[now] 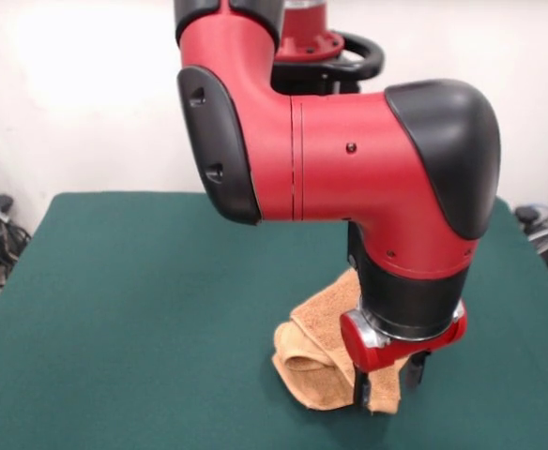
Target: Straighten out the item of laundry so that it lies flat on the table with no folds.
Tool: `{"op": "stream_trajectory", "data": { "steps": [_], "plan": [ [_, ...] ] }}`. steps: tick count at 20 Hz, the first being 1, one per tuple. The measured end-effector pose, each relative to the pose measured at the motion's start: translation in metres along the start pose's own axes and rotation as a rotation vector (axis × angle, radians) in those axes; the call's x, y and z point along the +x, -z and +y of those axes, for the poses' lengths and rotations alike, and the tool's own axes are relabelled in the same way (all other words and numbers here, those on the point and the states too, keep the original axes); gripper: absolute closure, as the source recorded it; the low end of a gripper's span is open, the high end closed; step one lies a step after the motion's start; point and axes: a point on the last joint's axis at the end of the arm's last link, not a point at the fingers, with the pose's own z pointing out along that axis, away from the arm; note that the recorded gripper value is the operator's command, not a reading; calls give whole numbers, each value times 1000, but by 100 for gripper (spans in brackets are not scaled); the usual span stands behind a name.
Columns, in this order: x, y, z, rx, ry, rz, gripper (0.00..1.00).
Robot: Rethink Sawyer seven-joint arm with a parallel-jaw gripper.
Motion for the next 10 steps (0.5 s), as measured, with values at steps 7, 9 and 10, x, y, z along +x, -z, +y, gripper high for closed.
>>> {"op": "stream_trajectory", "data": {
  "steps": [7,9,10],
  "plan": [
    [0,-17,1,16,1,-43,0],
    [1,-21,1,16,1,-45,0],
    [3,-25,2,17,0,-45,0]
  ]
}}
